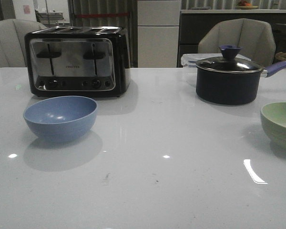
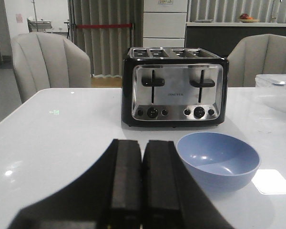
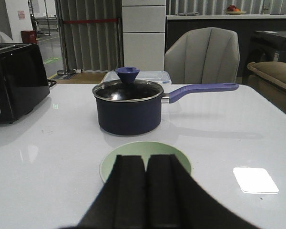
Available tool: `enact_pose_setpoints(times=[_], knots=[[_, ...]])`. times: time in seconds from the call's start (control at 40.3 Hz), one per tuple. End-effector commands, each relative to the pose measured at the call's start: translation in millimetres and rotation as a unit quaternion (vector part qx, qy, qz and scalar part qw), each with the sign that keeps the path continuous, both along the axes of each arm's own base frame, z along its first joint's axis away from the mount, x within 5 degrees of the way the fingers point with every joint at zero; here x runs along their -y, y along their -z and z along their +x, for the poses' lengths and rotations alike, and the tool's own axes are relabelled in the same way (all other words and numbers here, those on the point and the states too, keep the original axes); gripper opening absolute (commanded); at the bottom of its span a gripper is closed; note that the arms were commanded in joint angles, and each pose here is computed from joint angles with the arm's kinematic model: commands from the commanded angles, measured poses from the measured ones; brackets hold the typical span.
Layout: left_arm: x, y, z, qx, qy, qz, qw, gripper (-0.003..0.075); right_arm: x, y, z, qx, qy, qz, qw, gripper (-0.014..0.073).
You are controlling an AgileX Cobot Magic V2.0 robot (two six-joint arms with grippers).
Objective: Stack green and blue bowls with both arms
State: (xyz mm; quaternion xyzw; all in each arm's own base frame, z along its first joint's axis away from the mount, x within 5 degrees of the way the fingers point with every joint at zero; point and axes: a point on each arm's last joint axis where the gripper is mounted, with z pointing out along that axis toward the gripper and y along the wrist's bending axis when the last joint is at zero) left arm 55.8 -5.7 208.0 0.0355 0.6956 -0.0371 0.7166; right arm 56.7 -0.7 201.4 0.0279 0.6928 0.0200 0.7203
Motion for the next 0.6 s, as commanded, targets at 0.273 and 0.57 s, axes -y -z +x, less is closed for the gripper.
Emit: enact_pose_setpoints(times=[0.273,0.57], knots=[[-2.8,-94.2,-23.2,0.092,-0.002,-0.014,0.996,0.0093,0.0,-96.4,-24.2,0.071,0.003,-0.007,0.997,0.0057],[-2.6,-162.8,-13.3,-0.003,-0.007,-0.004,1.0,0.0093,0.7,-158.2,-9.5,-0.03,0.005,-0.006,1.0,0.0057]])
